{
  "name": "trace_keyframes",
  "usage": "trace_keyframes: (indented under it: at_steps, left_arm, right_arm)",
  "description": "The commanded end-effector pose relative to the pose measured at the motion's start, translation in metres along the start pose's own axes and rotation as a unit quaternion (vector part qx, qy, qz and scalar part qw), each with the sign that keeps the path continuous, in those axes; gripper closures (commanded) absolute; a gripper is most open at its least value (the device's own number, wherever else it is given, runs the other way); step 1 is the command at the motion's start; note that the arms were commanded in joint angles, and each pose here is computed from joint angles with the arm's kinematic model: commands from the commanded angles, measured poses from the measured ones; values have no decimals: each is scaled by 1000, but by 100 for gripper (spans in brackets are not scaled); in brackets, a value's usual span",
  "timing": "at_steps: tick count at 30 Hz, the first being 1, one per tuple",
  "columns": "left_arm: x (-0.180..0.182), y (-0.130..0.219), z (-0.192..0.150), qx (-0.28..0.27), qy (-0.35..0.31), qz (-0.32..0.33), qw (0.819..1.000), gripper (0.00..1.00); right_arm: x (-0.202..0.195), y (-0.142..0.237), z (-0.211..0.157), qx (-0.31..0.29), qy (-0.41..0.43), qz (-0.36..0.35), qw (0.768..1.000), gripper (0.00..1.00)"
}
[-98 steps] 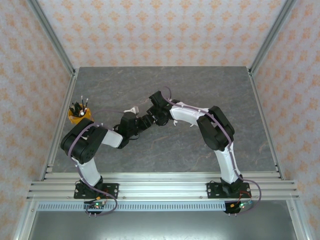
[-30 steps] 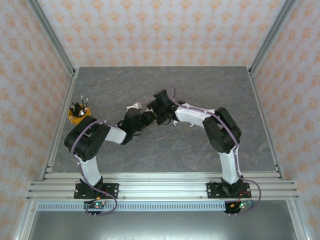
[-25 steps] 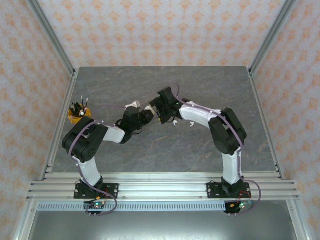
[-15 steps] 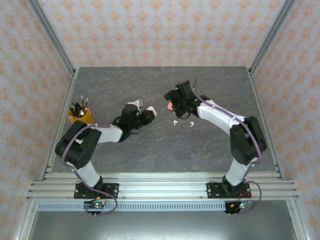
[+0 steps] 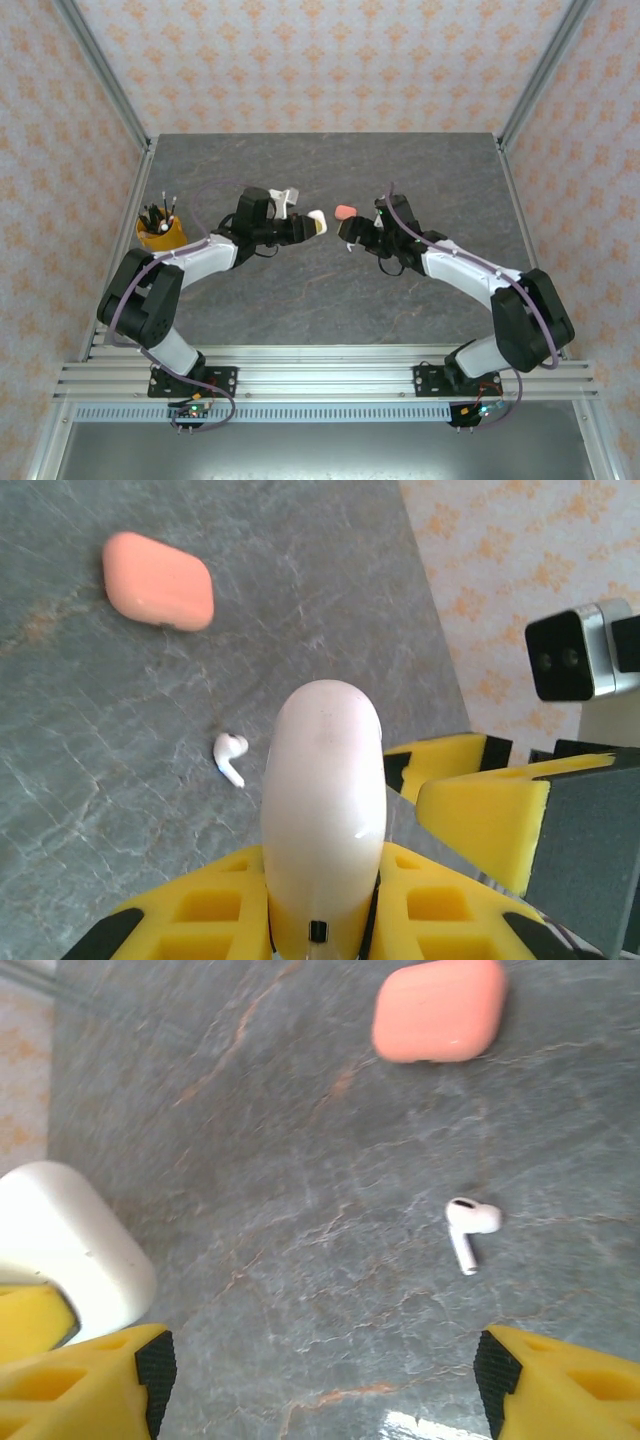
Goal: Insert the wireless bluetooth earbuds into the charging case
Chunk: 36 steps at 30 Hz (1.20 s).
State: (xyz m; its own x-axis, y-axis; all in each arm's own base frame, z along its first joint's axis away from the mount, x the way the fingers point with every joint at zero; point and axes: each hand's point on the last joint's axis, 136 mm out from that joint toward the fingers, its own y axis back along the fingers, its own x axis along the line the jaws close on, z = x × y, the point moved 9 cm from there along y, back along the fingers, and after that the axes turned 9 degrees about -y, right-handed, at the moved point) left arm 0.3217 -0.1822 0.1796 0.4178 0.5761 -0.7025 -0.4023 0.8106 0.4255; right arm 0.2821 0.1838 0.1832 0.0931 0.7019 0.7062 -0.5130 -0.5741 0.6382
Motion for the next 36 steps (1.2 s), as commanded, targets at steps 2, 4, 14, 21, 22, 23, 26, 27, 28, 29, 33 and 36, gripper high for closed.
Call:
trace_keyframes:
  at_steps: [2,4,14,21,22,23,26,27,28,29,33,36]
  left_arm:
    - [-12,2,2,26,-14,-36,999,92]
    - [-12,0,2,32,-15,-40,999,92]
    - [-22,-12,5,47,-26,-59,997,93]
    - [-31,-7,9,50,-38,-71,996,94]
    - [-33,-6,10,48,-39,-72,995,94]
    - [-35,-4,11,47,-42,-75,995,95]
    - [-41,0,15,44,-47,-79,995,95]
    - [-43,1,16,44,-48,-80,995,95]
    - [-44,2,16,43,-48,-80,995,95]
    - [-45,3,17,44,-48,-80,995,95]
    - [-46,3,17,45,-62,-80,994,95]
    - [-44,1,17,49,-59,-81,994,95]
  right_arm:
    - [21,5,5,-5,52,86,995,21]
    - [25,3,7,-2,55,95,994,22]
    - [30,-18,14,19,48,97,994,24]
    - [-1,-30,16,6,19,54,998,29]
    - [-8,-31,18,1,6,52,999,30]
    - [-16,-31,22,-6,-9,51,999,30]
    - [-26,-26,27,-16,-30,53,998,31]
    - [-27,-24,28,-18,-30,49,998,31]
    - [-27,-22,28,-19,-29,48,998,32]
    - [-26,-19,29,-19,-26,51,998,32]
    - [-17,1,29,-29,-12,66,997,33]
    - [-7,17,30,-36,0,94,995,34]
